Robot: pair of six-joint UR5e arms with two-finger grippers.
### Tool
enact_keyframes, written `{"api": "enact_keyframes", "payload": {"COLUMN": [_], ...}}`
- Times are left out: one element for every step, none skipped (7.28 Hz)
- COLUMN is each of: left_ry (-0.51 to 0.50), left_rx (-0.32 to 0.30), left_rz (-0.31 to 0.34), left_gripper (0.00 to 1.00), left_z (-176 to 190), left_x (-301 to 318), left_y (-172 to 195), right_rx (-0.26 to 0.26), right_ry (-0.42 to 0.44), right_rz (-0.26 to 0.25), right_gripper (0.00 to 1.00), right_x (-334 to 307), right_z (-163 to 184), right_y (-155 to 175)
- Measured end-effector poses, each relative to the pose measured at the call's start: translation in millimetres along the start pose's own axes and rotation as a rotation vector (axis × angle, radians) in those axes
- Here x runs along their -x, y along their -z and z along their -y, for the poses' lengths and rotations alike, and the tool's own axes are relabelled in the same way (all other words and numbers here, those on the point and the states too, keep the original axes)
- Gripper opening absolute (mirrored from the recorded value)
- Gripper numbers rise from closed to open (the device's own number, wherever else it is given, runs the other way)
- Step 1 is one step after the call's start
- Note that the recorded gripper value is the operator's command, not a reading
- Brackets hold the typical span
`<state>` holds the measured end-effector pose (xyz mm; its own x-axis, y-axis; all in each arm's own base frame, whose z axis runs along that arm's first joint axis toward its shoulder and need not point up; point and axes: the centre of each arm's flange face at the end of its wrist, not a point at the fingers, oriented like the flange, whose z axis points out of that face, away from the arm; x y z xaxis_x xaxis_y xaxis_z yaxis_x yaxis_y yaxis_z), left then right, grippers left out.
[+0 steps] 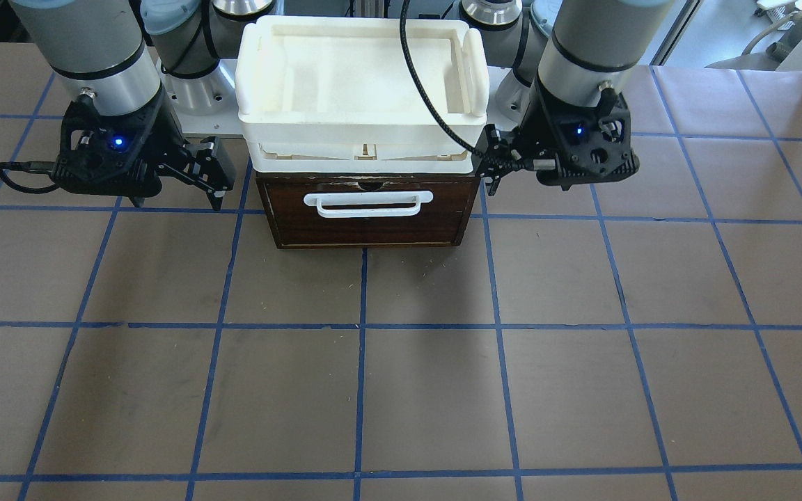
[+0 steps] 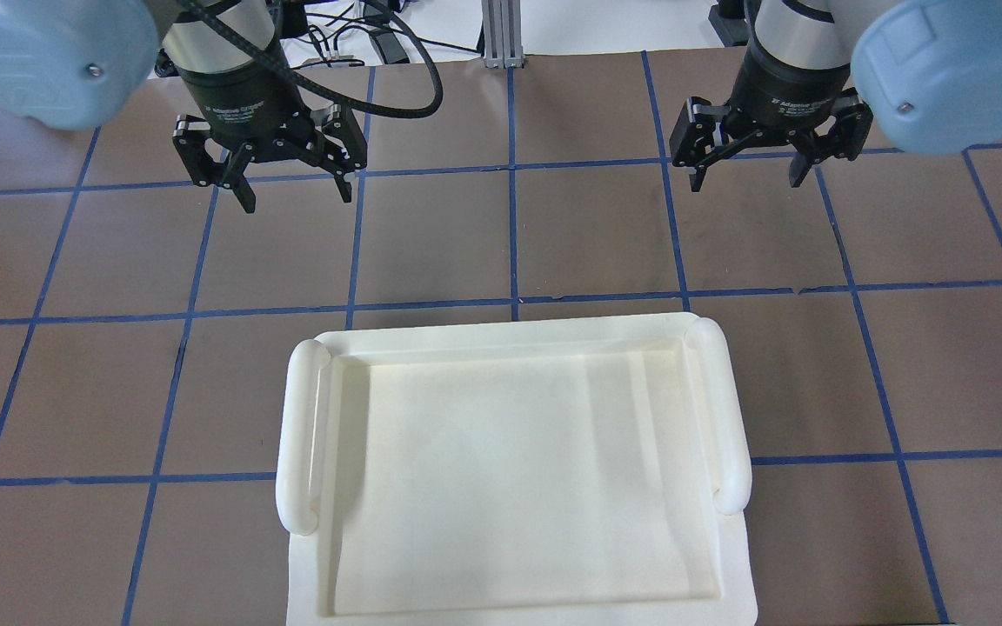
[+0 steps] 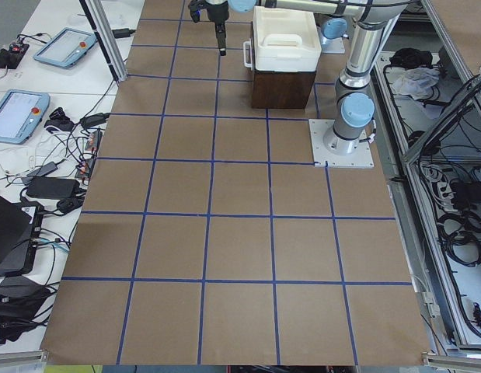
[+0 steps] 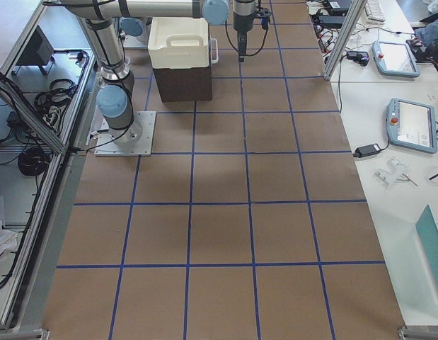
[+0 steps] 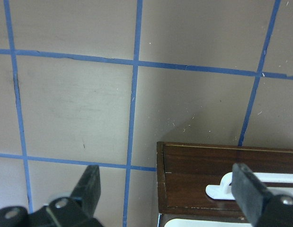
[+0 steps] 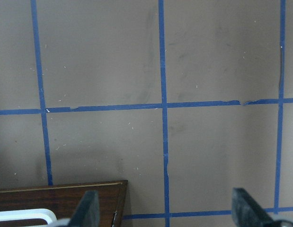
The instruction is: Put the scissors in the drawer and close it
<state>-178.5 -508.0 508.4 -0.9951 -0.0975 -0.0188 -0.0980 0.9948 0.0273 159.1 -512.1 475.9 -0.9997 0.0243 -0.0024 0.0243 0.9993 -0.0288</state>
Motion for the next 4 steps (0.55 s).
{"api": "enact_keyframes", "payload": {"left_ry": [-0.006,-0.02,-0.036,-0.047], "left_rx": [-0.035,-0.055,-0.062,-0.065], "left_rz": [-0.007,-0.011,-0.013,-0.016], "left_gripper": [1.0,1.0,1.0,1.0], "left_z": [-7,-8,-6,-5], "left_x": [3,8,16,23], "left_y": [12,18,20,22], "right_rx": [0.001,0.001,0.004,0.007], "right_ry": [0.001,0.002,0.003,0.003], "right_rz": [0.018,0.022,0.022,0.021], "right_gripper": [1.0,1.0,1.0,1.0], "right_x": [2,3,3,3], "right_z": [-1,-1,-2,-3], "right_y": [1,1,0,-1]}}
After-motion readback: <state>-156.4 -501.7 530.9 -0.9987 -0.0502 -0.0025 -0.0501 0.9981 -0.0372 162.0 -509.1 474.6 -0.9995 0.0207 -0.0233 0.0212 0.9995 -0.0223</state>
